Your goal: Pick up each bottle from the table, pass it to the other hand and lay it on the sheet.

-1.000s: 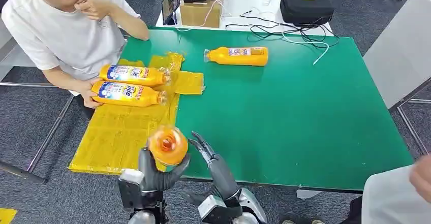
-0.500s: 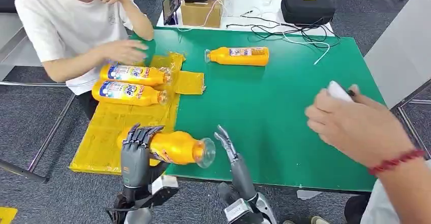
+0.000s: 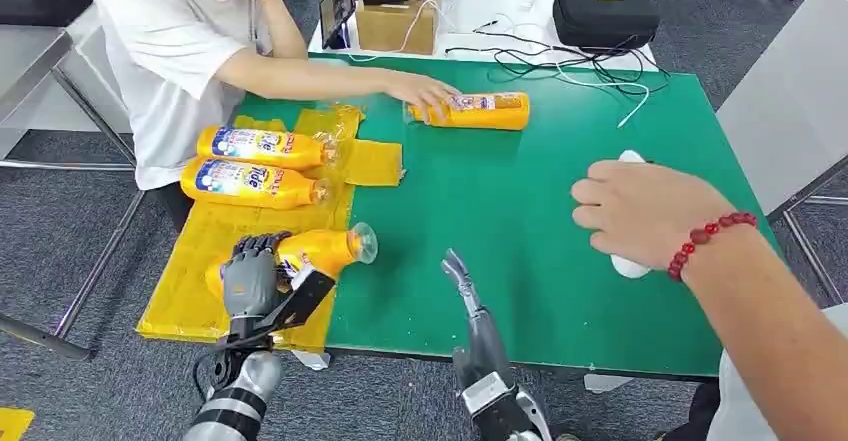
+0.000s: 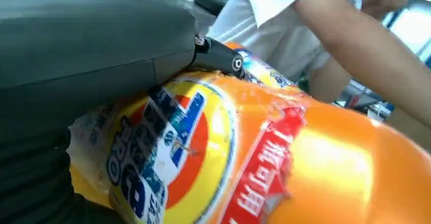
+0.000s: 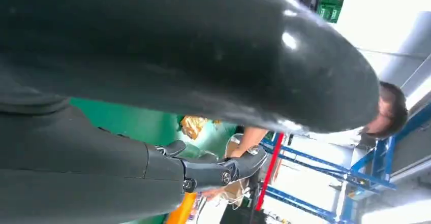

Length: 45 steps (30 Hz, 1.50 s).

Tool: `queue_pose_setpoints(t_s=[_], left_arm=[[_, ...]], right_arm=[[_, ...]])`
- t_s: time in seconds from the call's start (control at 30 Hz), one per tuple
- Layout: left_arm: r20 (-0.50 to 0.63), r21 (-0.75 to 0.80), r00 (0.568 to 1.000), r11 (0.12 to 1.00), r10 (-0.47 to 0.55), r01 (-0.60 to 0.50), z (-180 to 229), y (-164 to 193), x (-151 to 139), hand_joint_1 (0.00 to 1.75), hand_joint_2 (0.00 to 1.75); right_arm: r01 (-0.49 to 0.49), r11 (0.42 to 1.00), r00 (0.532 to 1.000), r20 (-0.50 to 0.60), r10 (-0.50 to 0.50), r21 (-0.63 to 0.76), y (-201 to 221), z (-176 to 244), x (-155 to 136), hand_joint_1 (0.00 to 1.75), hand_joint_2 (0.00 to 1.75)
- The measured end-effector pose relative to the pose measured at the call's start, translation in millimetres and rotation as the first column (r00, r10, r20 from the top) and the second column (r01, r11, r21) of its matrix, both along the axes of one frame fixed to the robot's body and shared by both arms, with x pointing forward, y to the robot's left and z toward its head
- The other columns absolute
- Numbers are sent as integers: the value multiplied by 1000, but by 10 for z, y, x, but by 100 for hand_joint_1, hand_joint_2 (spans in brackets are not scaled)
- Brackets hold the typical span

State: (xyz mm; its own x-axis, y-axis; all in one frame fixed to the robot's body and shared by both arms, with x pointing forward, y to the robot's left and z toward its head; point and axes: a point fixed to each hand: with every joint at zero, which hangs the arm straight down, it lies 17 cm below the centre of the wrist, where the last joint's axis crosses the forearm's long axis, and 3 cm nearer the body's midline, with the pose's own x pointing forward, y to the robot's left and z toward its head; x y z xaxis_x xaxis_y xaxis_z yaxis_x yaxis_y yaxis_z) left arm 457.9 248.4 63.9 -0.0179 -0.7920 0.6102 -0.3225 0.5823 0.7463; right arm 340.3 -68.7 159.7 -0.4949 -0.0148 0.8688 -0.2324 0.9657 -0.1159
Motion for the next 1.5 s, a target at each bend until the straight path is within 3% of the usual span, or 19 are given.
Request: queue_pose_setpoints(t_s=[0.17, 0.23, 0.27, 0.3, 0.33, 0.4, 0.67, 0.93, 1.23, 1.5], left_arm=[[-79, 89, 994, 993, -72, 79, -177, -49, 95, 175, 175], [-114, 129, 988, 984, -108, 123, -244, -89, 109, 154, 175], [-138, 154, 982, 976, -133, 153, -279, -132, 119, 154, 175], [-157, 175, 976, 968, -151, 178, -310, -146, 127, 115, 175], [-182, 187, 968, 961, -172, 206, -354, -182, 126, 31, 175], [-223, 200, 954, 949, -200, 246, -422, -217, 131, 0, 175], [-364, 129, 881, 921, -301, 367, -599, -393, 163, 0, 175], [-410, 44, 852, 926, -325, 374, -606, -452, 211, 0, 175], [-252, -69, 846, 881, -470, 469, -271, -943, -24, 0, 175], [39, -157, 866, 853, -498, 498, 355, -1098, -263, 0, 175]], right_arm=[[0, 1000, 1000, -18, 0, 19, -27, -17, 35, 0, 0], [-1, 1000, 1000, -21, 2, 22, -38, -22, 42, 0, 0], [2, 1000, 1000, -23, -2, 23, -55, -25, 53, 0, 0], [4, 1000, 1000, -25, -3, 23, -68, -33, 60, 0, 0], [8, 1000, 1000, -29, -8, 25, -88, -41, 70, 0, 0], [14, 999, 999, -35, -13, 29, -117, -51, 89, 0, 0], [14, 999, 999, -42, -12, 39, -131, -48, 115, 0, 0], [22, 999, 999, -41, -21, 31, -147, -50, 133, 0, 0], [26, 999, 998, -52, -24, 26, -155, -95, 125, 0, 0], [48, 999, 998, -43, -48, 13, -181, -108, 128, 0, 0]])
